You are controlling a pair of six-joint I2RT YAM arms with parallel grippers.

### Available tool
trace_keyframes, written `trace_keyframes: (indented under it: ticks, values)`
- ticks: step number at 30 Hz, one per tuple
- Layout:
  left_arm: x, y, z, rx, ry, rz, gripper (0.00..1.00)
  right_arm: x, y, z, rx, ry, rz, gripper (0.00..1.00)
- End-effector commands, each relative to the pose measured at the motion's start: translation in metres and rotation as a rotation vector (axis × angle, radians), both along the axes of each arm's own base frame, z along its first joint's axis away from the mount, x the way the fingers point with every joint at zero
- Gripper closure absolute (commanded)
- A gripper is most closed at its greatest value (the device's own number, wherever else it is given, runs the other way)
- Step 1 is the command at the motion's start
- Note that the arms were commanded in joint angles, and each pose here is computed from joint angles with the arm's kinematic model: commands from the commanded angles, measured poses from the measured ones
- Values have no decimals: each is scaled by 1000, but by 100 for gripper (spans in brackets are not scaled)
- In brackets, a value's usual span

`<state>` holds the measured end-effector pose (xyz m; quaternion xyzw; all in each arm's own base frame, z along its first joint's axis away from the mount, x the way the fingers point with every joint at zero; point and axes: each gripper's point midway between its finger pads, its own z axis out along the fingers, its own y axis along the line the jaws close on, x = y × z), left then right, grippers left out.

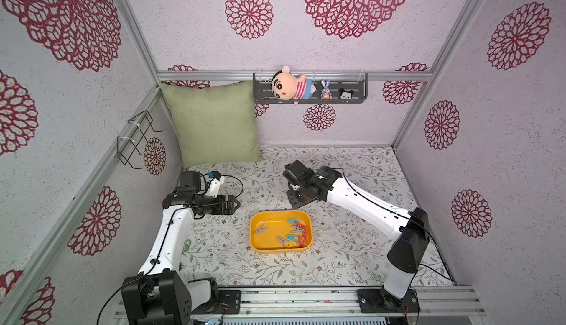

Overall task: Take the clothespins out of the storage box
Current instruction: Pick up the clothespin from the storage box.

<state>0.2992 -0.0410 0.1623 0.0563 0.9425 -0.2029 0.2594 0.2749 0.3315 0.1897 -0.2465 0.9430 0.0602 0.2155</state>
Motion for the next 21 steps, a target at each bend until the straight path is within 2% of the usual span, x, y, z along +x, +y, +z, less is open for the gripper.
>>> trace_keyframes:
  ticks: [1,8,14,21]
  values:
    - [8,5,4,5,-27,14,3,-25,14,-37,-31,89,23,73]
    - [8,4,3,1,-22,10,3,-49,25,-88,-53,169,79,74]
    - [7,3,4,-3,-24,7,3,-55,12,-130,-202,210,160,75]
    - [7,4,4,-2,-25,6,3,-45,15,-141,-277,177,256,75]
